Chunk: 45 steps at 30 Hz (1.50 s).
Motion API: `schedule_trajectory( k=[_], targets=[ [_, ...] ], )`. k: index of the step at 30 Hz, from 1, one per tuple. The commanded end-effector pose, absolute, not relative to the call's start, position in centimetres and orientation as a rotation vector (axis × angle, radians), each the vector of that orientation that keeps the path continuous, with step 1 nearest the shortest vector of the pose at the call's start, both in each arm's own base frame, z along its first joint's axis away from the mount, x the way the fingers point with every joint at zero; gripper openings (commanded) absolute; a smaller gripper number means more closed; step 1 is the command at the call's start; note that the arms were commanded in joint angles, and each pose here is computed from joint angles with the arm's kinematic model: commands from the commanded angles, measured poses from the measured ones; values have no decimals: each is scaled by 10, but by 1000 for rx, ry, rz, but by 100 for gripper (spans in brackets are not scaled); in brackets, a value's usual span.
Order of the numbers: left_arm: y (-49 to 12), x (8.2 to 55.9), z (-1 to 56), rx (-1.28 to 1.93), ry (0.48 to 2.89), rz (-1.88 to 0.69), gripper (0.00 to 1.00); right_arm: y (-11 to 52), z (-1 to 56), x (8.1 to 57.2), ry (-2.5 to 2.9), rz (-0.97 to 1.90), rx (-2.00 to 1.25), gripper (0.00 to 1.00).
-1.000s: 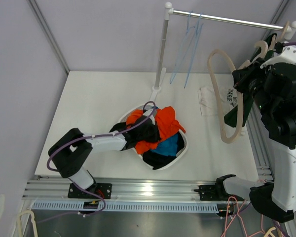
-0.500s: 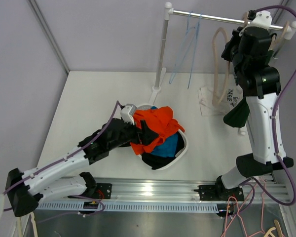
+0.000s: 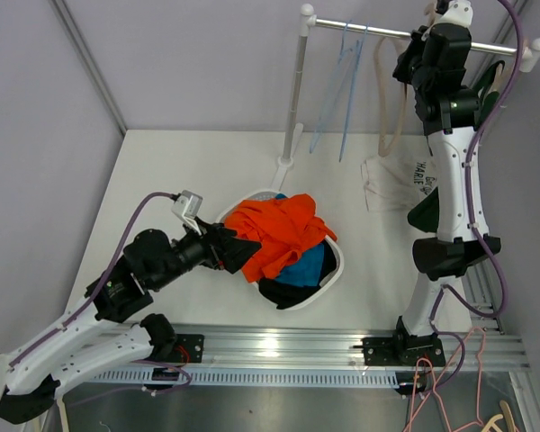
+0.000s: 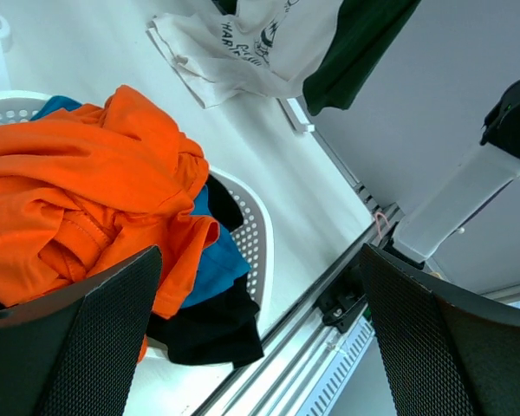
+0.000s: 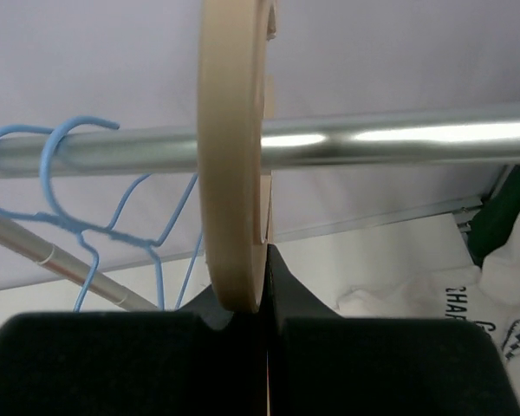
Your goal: Remove the t-shirt from the hanger
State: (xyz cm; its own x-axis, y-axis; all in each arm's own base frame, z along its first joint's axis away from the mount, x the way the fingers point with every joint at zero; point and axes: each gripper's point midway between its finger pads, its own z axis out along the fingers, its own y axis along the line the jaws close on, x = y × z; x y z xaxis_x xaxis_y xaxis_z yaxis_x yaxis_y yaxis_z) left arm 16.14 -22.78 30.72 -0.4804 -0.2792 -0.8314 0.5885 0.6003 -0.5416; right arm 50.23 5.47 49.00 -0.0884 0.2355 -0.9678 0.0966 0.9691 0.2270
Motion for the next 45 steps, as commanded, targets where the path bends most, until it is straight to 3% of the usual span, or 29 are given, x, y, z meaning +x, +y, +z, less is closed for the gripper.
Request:
schedule_trajectory(
  k=[1, 12, 22, 33, 45],
  targets=[
    [-222, 163, 306, 280, 1797, -996, 100, 58, 521, 519, 1532, 235, 234, 0],
    [-220, 165, 298, 263, 1809, -977, 100, 76, 494, 557, 1562, 334, 199, 0],
    [-221, 165, 293, 258, 1825, -983, 100, 88, 464, 539, 1712, 412, 191, 0],
    [-222, 161, 286, 252, 1837, -1005, 99, 69, 457, 523, 1730, 162, 135, 1],
    [-220, 160, 284, 245, 1841, -1005, 99, 81, 424, 519, 1829, 167, 83, 3]
  ],
)
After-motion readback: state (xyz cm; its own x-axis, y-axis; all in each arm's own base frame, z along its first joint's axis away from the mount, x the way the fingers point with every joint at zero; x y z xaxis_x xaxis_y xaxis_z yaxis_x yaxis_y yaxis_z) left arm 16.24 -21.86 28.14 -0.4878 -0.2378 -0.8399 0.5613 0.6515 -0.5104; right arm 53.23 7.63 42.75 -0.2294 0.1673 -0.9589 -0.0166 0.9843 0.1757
